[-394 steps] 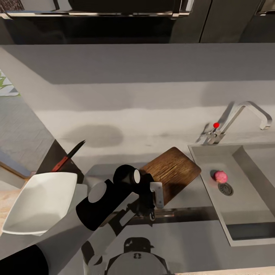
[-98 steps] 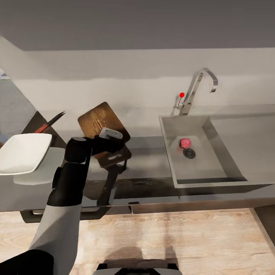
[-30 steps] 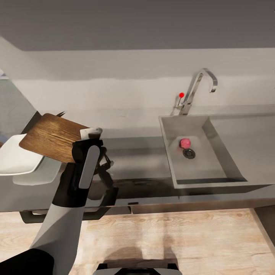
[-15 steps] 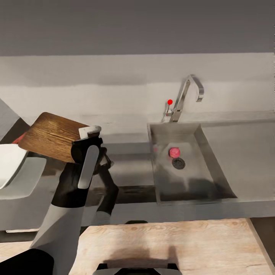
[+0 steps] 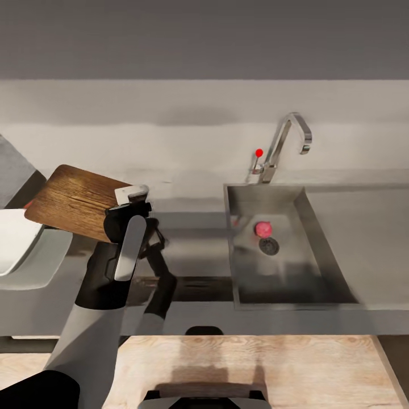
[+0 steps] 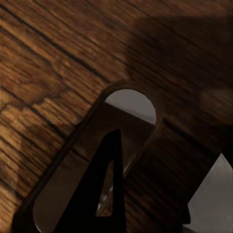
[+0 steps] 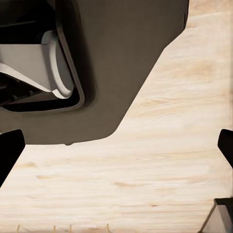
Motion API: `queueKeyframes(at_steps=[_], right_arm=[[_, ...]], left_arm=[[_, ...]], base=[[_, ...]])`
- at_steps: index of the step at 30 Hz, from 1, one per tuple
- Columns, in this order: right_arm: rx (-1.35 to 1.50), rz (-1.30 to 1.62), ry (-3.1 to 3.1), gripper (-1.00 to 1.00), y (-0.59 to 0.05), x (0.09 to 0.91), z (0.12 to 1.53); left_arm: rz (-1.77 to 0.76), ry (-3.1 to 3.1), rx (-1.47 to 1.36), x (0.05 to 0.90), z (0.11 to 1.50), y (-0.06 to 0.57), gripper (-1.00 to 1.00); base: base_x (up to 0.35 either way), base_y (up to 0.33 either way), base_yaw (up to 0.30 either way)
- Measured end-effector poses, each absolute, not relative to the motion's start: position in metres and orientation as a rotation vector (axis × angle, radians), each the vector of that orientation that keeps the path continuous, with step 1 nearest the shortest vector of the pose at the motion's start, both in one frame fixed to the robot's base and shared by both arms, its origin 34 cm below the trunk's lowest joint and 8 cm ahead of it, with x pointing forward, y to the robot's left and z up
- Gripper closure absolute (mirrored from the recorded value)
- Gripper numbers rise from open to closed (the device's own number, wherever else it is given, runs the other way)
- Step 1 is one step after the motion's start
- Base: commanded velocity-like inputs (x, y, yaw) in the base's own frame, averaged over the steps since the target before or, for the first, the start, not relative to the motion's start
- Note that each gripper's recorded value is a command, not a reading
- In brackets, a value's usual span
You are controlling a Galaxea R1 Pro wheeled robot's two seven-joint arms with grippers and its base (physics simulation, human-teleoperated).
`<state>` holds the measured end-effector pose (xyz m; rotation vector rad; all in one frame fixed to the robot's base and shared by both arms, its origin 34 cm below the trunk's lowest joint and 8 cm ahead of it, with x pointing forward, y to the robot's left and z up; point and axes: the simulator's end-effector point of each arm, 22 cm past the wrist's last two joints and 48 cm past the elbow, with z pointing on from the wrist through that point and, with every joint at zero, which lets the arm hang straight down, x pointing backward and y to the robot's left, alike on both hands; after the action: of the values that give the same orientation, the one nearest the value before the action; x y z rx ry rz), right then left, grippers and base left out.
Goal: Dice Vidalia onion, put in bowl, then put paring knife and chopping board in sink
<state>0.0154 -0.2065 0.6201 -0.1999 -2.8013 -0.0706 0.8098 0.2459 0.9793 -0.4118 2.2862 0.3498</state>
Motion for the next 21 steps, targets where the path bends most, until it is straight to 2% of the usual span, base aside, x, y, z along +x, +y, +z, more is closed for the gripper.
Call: queueKeyframes(at_steps=[9, 15, 21], right_arm=[[-0.197, -0.064, -2.795, -1.0, -0.2101, 0.0125, 0.6207], [-0.194, -0.059, -2.792, -1.0, -0.2127, 0.0111, 0.6211], [-0.195, -0.062, -2.791, -1.0, -0.2111, 0.0108, 0.6213]], left_arm=[[0.352, 2.286, -0.416, 0.8102, 0.9757, 0.2464, 1.0], [0.346, 2.284, -0.419, 0.8107, 0.9752, 0.2455, 1.0], [0.343, 2.283, -0.421, 0.8109, 0.9753, 0.245, 1.0]], base=[[0.0, 0.0, 0.174], [0.0, -0.013, 0.024], [0.0, -0.179, 0.001]])
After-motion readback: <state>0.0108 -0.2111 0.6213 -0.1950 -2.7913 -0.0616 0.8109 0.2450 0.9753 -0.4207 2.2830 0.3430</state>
